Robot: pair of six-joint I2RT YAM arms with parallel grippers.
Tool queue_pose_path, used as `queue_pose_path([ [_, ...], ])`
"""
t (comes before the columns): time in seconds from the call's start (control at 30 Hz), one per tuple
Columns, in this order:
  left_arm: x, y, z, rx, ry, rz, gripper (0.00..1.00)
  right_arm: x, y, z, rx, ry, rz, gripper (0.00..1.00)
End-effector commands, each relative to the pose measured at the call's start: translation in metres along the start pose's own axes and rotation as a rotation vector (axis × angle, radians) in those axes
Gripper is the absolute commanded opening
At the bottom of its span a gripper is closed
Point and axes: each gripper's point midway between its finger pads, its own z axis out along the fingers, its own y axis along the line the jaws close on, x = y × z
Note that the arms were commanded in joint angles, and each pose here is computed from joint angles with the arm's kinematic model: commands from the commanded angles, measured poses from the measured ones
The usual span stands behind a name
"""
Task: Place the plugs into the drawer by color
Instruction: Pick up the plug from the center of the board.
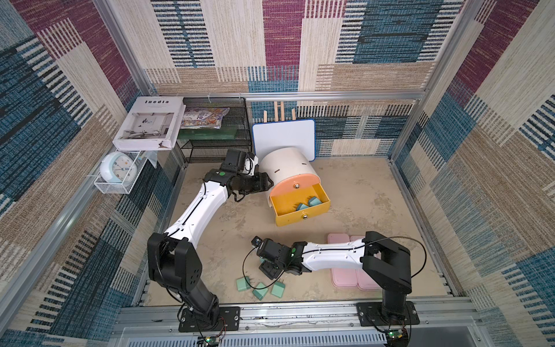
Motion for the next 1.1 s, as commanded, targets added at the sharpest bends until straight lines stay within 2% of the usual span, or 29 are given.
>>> queue_pose_path([
  [0.0,0.001,-0.001,-0.002,0.001,0.005,0.005,0.74,-0.008,0.007,-0.017,-0.053,-0.019,0.037,0.74],
  [0.1,0.001,-0.001,-0.002,0.002,0.003,0.006,0.74,-0.015,0.01,-0.02,-0.065,-0.032,0.087,0.75],
  [0.23,0.001,-0.001,-0.002,0.002,0.004,0.004,0.74,-0.012,0.008,-0.003,-0.027,0.018,0.141,0.77],
  [0.4,0.001,-0.002,-0.002,0.005,0.005,0.005,0.74,-0.002,0.009,0.009,-0.011,0.06,0.152,0.77],
  [0.73,0.001,-0.003,-0.004,0.007,0.001,0.007,0.74,0.003,0.002,0.017,0.013,0.075,0.177,0.49],
  [0.93,0.002,-0.003,-0.004,0.008,0.002,0.005,0.75,0.002,-0.002,0.014,0.035,0.077,0.192,0.4],
  [1.07,0.001,-0.004,-0.005,0.007,-0.004,0.008,0.74,-0.011,-0.005,-0.006,0.035,0.035,0.202,0.36],
])
